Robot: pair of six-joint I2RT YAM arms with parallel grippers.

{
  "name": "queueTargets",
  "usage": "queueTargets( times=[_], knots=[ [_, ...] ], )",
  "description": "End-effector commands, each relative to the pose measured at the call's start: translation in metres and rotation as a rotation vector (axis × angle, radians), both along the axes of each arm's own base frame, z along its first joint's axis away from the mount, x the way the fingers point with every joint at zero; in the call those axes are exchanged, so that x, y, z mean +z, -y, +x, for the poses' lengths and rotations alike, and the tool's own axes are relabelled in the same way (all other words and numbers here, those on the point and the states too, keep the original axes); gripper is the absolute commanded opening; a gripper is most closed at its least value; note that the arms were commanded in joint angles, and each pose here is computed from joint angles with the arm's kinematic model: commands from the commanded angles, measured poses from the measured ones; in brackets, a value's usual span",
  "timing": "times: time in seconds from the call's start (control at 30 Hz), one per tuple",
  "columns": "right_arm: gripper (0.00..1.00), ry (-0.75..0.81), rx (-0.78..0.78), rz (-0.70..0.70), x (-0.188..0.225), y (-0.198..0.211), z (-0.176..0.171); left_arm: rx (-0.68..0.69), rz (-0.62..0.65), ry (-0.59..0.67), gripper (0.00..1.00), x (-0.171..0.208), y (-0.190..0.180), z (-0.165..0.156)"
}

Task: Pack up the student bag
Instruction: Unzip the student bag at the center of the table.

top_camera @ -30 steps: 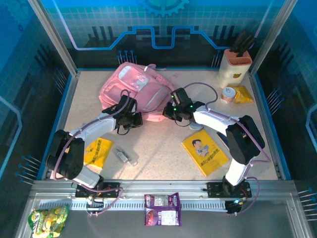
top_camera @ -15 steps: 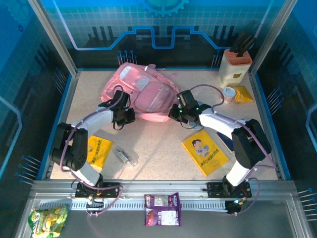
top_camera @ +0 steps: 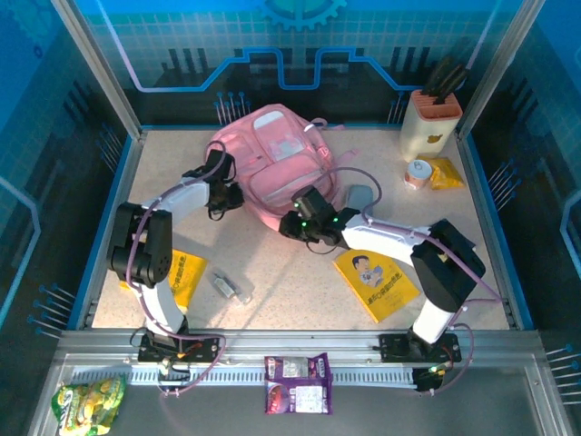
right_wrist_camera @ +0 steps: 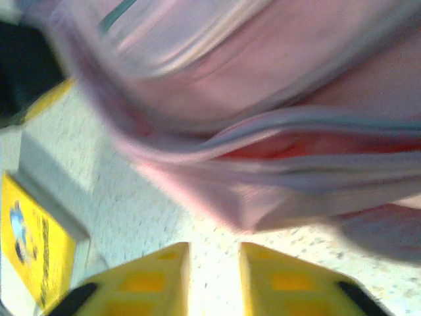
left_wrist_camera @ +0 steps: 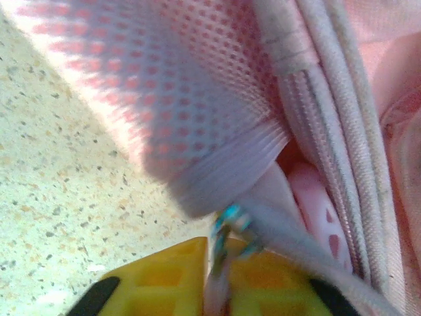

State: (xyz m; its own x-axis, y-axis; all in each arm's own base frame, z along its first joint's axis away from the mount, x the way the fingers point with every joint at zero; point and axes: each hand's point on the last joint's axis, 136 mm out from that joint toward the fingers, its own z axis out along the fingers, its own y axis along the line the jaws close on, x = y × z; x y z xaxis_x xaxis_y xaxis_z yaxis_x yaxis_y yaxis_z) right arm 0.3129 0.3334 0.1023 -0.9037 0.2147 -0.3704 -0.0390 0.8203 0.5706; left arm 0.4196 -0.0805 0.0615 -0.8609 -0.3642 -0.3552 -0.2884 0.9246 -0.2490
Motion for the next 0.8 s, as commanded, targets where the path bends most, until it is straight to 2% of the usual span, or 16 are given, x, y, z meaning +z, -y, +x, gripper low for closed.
queueTargets(
  times=[0.0, 0.07, 0.13, 0.27, 0.37, 0.57, 0.77],
  knots=[
    [0.37, 0.078, 0.034, 0.056, 0.028, -0.015, 0.004, 0.018, -0.006, 0.059, 0.28, 0.025, -0.012, 0.011],
    [0.46, 0.132, 0.051, 0.048, 0.04, -0.006, 0.0, 0.018, -0.028, 0.083, 0.39, 0.035, -0.01, 0.003],
    [0.54, 0.182, 0.08, 0.02, 0.05, 0.003, -0.002, 0.017, -0.074, 0.1, 0.46, 0.042, -0.005, -0.007],
    [0.7, 0.215, 0.142, -0.058, 0.055, 0.028, 0.002, 0.018, -0.216, 0.117, 0.54, 0.052, 0.015, -0.028],
    [0.79, 0.197, 0.185, -0.061, 0.055, 0.049, 0.006, 0.012, -0.28, 0.12, 0.61, 0.056, 0.034, -0.045],
    [0.88, 0.177, 0.196, -0.155, 0.057, 0.101, -0.008, -0.05, -0.368, 0.089, 0.68, 0.056, 0.092, -0.08],
    [0.91, -0.005, 0.148, -0.33, 0.029, 0.163, -0.045, -0.055, -0.452, 0.097, 0.7, 0.056, 0.144, -0.116]
  ],
)
